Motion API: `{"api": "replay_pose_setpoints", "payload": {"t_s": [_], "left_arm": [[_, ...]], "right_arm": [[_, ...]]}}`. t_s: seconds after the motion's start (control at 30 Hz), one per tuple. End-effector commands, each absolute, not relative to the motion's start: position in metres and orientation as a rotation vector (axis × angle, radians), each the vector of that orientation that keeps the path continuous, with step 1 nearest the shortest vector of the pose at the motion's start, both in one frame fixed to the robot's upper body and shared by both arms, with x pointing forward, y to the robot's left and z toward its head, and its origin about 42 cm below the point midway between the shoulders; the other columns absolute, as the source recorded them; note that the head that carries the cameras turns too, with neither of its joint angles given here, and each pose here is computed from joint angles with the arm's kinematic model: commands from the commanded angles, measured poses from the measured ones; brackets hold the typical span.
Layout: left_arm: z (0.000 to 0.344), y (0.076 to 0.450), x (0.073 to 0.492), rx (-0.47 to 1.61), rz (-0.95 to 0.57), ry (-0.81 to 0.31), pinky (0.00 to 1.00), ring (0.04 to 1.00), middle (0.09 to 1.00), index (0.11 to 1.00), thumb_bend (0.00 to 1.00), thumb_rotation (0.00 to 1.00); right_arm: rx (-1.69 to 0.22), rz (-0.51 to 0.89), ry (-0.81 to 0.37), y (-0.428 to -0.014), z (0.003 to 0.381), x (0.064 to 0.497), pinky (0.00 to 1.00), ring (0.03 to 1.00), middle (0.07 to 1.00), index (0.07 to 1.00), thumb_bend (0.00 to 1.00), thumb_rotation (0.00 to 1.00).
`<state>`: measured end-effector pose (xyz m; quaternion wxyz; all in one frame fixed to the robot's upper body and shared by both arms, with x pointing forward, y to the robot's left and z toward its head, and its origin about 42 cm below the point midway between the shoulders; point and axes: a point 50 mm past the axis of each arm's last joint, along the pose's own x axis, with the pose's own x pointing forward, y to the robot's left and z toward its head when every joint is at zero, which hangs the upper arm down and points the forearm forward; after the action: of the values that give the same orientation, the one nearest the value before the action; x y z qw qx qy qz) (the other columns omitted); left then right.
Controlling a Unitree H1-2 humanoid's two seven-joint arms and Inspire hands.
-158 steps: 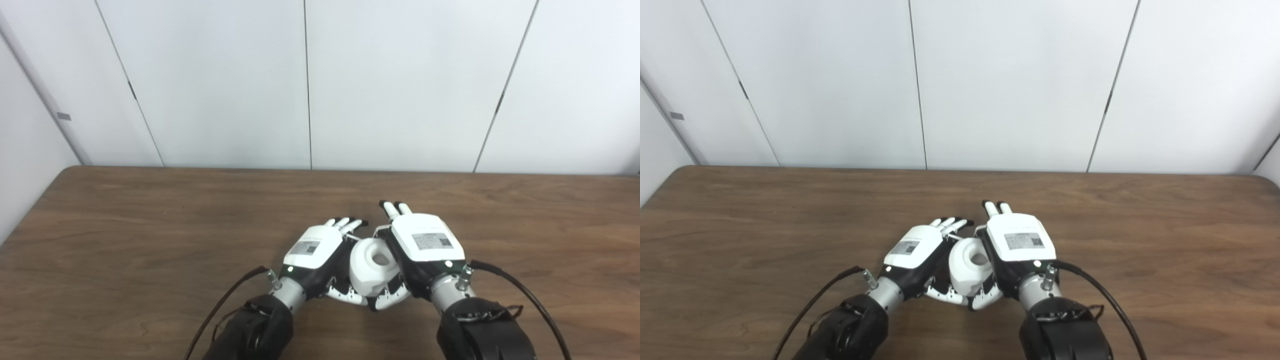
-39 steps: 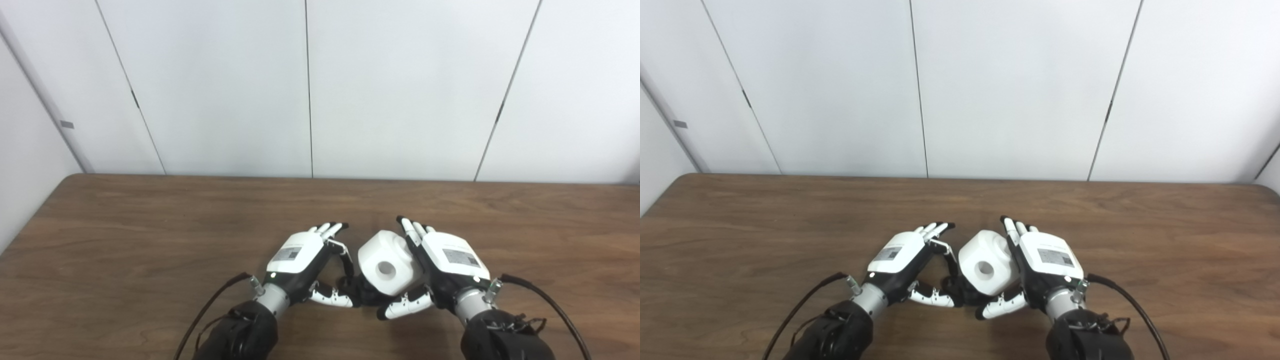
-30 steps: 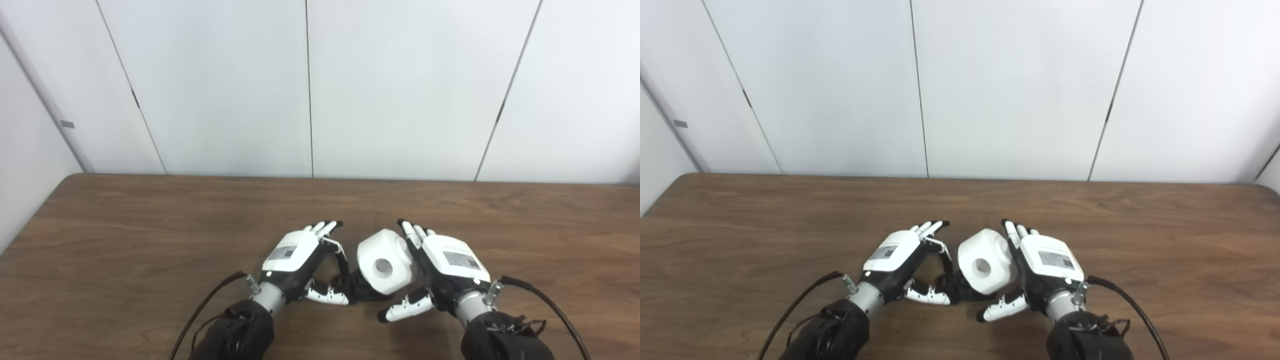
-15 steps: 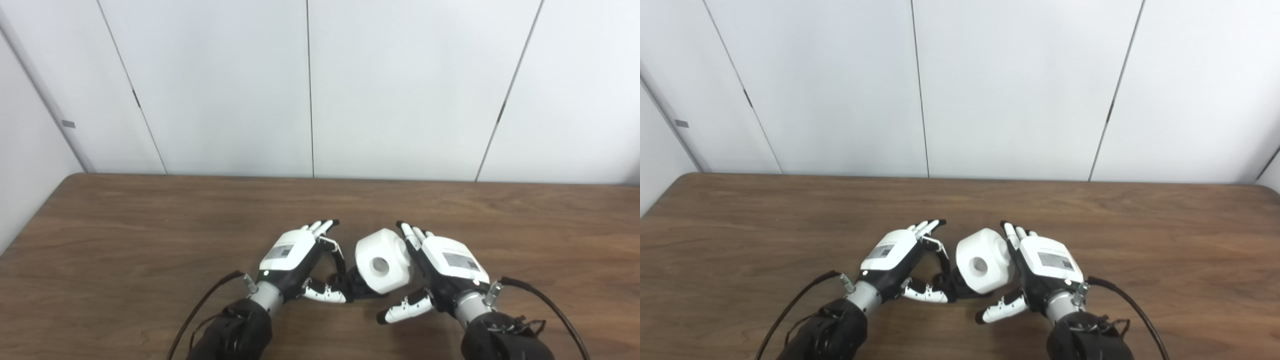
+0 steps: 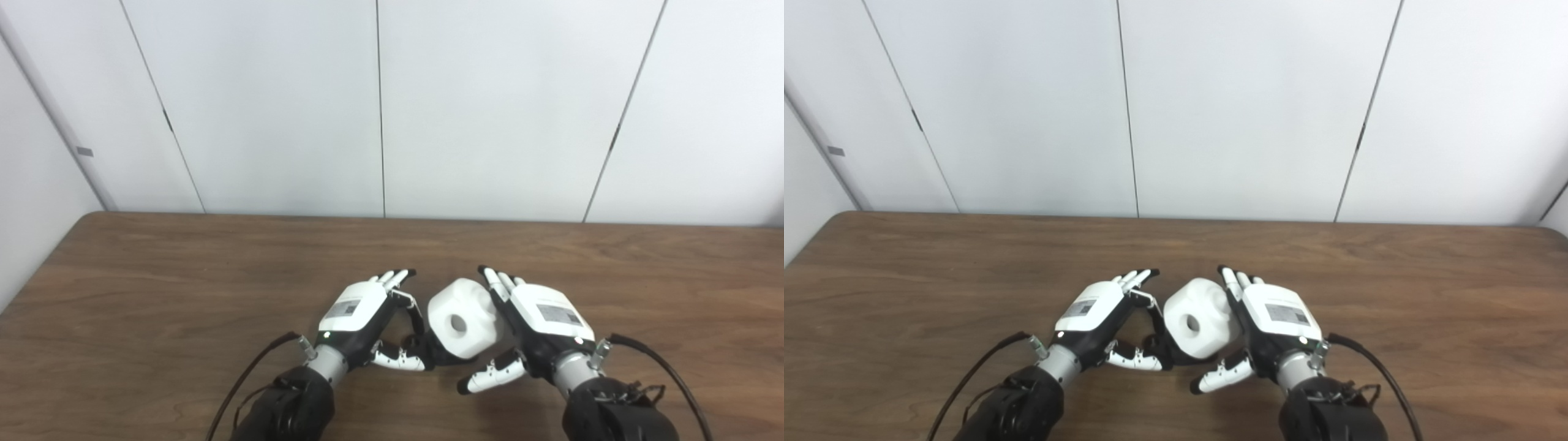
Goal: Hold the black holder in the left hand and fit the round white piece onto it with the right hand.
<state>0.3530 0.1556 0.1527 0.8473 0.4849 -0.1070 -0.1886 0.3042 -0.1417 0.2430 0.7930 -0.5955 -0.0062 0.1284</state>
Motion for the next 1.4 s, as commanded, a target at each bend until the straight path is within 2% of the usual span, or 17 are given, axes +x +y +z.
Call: {"api": "replay_pose_setpoints", "payload": {"t_s": [0.0,0.4,1.37], "left_arm": [[0.166,0.150,0.360,1.021,-0.376,-0.288,1.00,1.000,0.981,0.488,0.52,0.06],[0.165,0.147,0.360,1.026,-0.374,-0.290,1.00,1.000,0.981,0.488,0.52,0.07],[0.166,0.140,0.359,1.012,-0.367,-0.294,1.00,1.000,0.983,0.488,0.52,0.07]], "right_arm": [[-1.273,0.271,-0.095,-0.134,0.261,0.303,0.67,1.000,1.000,1.000,1.00,0.40],[-1.279,0.294,-0.140,-0.127,0.267,0.301,0.64,1.000,1.000,1.000,1.00,0.44],[-1.324,0.355,-0.157,-0.122,0.268,0.298,0.63,1.000,1.000,1.000,1.00,0.43]]}}
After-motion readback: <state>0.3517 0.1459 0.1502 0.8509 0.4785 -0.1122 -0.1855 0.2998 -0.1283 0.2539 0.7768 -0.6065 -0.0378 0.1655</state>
